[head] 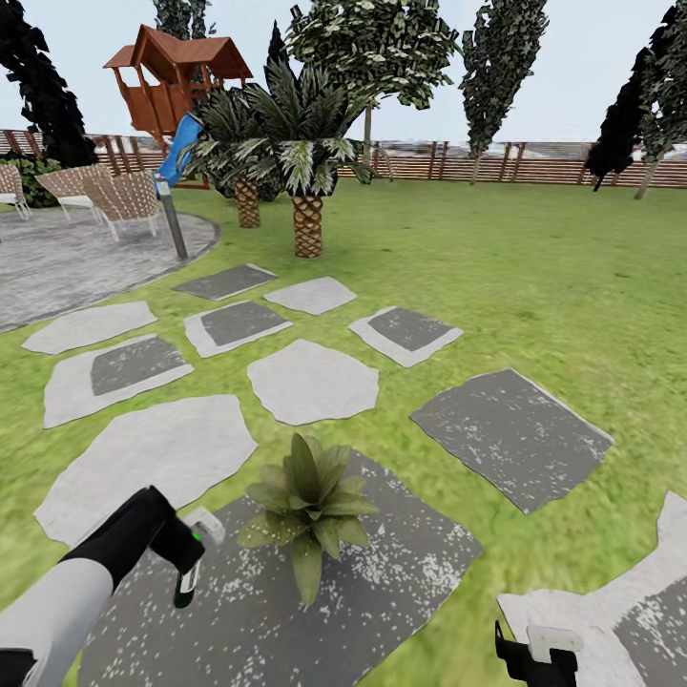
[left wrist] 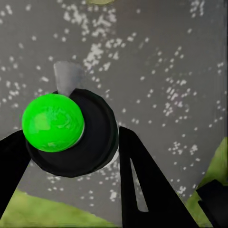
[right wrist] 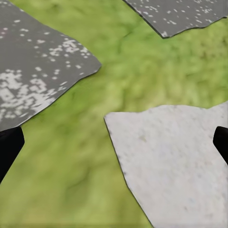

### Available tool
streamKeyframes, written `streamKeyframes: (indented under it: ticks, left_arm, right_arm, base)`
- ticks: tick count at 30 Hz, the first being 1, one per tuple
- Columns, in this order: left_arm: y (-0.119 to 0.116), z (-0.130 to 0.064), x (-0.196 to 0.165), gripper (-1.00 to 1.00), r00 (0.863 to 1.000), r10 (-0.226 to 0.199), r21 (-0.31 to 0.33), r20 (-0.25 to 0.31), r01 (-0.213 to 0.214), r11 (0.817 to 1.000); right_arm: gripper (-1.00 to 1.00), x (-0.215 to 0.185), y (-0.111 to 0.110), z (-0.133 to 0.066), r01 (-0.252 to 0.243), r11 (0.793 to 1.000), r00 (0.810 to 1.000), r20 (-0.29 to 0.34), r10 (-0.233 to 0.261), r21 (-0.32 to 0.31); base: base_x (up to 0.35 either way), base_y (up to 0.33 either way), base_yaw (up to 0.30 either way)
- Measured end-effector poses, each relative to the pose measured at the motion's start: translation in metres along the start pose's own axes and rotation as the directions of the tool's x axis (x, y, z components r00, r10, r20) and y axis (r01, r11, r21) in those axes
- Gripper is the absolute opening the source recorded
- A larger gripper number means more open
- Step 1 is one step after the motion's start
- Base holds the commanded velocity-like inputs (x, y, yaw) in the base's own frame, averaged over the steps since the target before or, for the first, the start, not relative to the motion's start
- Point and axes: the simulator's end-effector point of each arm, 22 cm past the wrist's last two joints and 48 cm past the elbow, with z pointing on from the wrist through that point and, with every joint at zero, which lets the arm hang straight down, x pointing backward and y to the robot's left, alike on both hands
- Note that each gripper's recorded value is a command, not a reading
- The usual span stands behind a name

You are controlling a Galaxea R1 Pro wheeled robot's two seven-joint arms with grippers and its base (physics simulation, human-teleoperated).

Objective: Pick up the pesticide atomizer in the garden and spray insectifuge to fully cover both potted plants in the garden.

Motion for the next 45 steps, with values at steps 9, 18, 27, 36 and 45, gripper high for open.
streamKeyframes:
  ticks: [9, 18, 27, 36, 45]
  left_arm:
    - [-0.02, -0.007, -0.004, -1.0, 1.0, -0.011, 0.091, -0.015, 0.013, 0.996]
    - [-0.021, -0.007, -0.005, -1.0, 0.999, -0.027, 0.088, -0.025, 0.029, 0.996]
    - [-0.02, -0.006, -0.003, -1.0, 0.999, -0.03, 0.086, -0.028, 0.032, 0.996]
    - [-0.018, -0.006, 0.0, -1.0, 0.999, -0.033, 0.082, -0.031, 0.036, 0.996]
    - [-0.016, -0.004, 0.006, -1.0, 0.999, -0.037, 0.078, -0.039, 0.04, 0.996]
  right_arm:
    - [1.0, 0.0, 0.0, 0.0, 0.0, 1.0, 1.0, 0.0, 0.0, 0.0]
    - [1.0, -0.001, 0.0, 0.0, 0.0, 1.0, 1.0, 0.002, 0.0, 0.001]
    - [1.0, -0.001, -0.002, 0.0, 0.001, 1.0, 1.0, 0.002, -0.001, 0.002]
    - [1.0, -0.001, -0.001, 0.0, 0.001, 1.0, 1.0, 0.002, -0.001, 0.001]
    - [1.0, -0.001, 0.0, 0.0, 0.001, 1.0, 1.0, 0.002, -0.001, -0.001]
  base:
    - [0.0, -0.099, 0.164]
    - [-0.107, -0.262, 0.035]
    - [-0.041, -0.264, 0.0]
    - [-0.038, -0.267, 0.093]
    - [-0.23, -0.203, 0.274]
